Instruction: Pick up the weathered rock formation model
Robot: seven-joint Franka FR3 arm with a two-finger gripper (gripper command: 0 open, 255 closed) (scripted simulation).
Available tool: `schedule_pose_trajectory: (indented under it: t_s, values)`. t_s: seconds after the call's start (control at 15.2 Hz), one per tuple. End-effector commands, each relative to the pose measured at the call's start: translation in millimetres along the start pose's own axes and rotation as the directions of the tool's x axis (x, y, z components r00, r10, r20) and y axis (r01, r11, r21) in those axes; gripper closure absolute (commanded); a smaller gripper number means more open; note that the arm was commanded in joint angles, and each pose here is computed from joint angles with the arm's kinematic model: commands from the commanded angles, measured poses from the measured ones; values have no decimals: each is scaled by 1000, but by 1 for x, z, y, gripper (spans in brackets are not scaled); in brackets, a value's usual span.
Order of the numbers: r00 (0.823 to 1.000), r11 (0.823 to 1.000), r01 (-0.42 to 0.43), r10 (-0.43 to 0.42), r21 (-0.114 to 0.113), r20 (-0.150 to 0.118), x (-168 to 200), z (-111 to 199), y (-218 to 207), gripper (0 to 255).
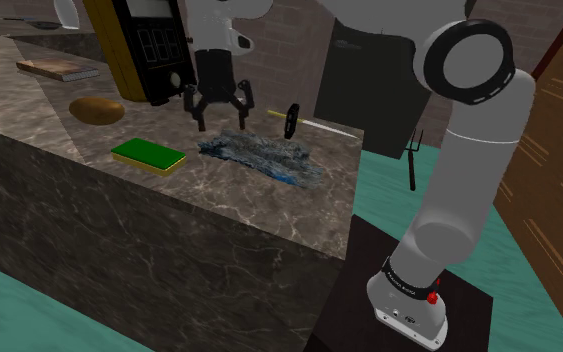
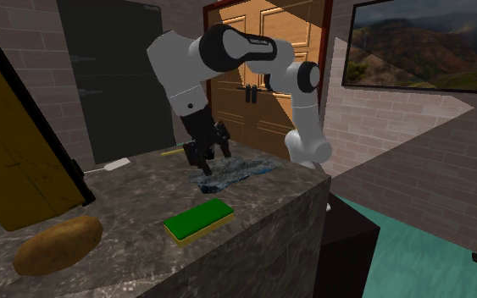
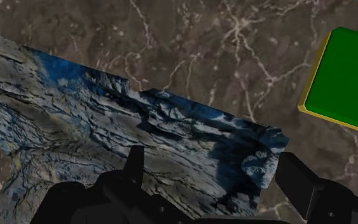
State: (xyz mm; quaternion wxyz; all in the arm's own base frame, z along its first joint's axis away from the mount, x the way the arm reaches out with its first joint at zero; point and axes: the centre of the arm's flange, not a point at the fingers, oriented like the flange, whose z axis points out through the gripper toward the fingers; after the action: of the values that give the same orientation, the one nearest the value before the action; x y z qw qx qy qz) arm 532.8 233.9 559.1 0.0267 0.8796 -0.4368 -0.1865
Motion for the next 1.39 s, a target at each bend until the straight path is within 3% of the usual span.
schedule_pose_trajectory:
  t_s: [0.0,0.07,0.73,0.79,1.32]
  values:
    - [998,998,-57,57,1,25,8,-4,-26,0]
    - [996,997,-83,83,1,37,12,-5,-39,0]
    - [996,996,-85,85,1,38,24,32,-49,0]
    - [996,996,-85,85,1,38,24,32,-48,255]
    - [996,996,-85,85,1,38,24,32,-48,255]
